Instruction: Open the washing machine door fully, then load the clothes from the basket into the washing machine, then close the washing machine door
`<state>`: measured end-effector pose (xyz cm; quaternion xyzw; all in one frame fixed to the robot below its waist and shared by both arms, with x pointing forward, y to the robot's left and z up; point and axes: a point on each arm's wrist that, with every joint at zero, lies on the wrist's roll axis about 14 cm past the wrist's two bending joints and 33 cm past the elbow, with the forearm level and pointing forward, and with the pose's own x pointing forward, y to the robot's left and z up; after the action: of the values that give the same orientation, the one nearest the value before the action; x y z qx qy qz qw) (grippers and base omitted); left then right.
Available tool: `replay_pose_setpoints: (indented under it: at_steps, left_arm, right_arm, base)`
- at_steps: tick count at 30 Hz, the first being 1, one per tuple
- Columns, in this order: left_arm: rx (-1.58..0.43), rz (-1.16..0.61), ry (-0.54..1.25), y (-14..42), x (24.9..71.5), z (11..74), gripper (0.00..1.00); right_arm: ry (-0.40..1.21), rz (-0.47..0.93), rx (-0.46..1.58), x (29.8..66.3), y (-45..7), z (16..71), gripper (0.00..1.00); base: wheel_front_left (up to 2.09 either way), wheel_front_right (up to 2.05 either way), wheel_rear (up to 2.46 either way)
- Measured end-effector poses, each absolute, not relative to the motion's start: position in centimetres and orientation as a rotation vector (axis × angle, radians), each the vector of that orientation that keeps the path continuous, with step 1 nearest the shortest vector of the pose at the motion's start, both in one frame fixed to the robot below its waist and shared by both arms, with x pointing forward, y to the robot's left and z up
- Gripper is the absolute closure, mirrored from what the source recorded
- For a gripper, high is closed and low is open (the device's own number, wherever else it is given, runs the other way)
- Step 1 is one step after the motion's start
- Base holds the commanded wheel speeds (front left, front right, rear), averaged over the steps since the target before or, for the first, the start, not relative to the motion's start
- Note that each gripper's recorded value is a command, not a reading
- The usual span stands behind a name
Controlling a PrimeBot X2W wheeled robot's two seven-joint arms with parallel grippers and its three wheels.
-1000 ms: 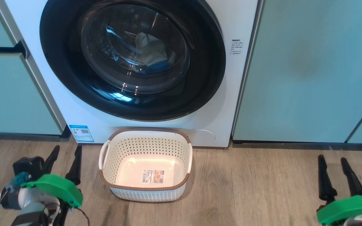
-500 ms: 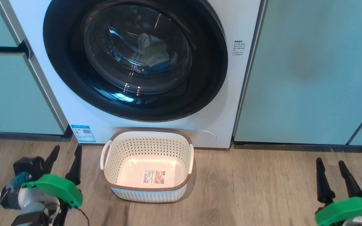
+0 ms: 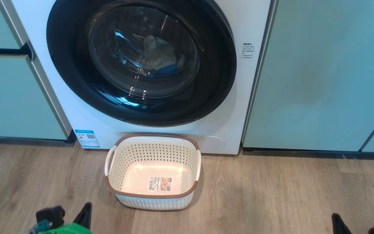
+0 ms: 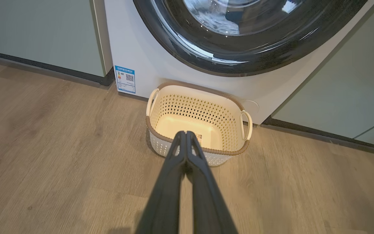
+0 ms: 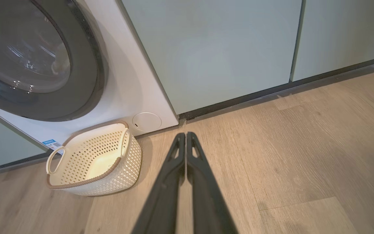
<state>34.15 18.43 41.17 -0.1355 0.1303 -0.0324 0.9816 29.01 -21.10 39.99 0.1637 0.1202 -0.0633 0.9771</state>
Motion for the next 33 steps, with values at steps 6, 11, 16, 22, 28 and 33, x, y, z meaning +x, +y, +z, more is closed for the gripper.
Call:
replay_pose_setpoints:
  at_steps: [6,11,16,22,28,33]
  left_arm:
    - [-0.331,-0.044,0.252,18.7,34.6,41.7,1.00]
    - [-0.384,-0.020,0.246,19.0,34.7,41.9,1.00]
    - [-0.438,-0.007,0.247,19.0,34.8,42.0,1.00]
    - [-0.502,0.009,0.252,18.9,34.8,42.0,1.00]
    - [-0.567,0.022,0.250,18.8,34.9,42.2,1.00]
    - [-0.609,0.033,0.250,18.8,35.0,42.2,1.00]
  right_arm:
    - [0.230,-0.141,0.387,29.7,-21.2,40.4,1.00]
    - [0.223,-0.153,0.436,29.9,-21.3,40.7,1.00]
    - [0.228,-0.165,0.486,30.0,-21.4,40.6,1.00]
    - [0.220,-0.177,0.546,30.3,-21.5,40.9,1.00]
    - [0.218,-0.191,0.606,30.6,-21.6,41.0,1.00]
    - [0.212,-0.199,0.649,30.9,-21.7,41.2,1.00]
  base:
    - [0.00,0.00,0.00]
    - [0.00,0.00,0.00]
    - [0.00,0.00,0.00]
    - [0.00,0.00,0.00]
    - [0.00,0.00,0.00]
    - [0.00,0.00,0.00]
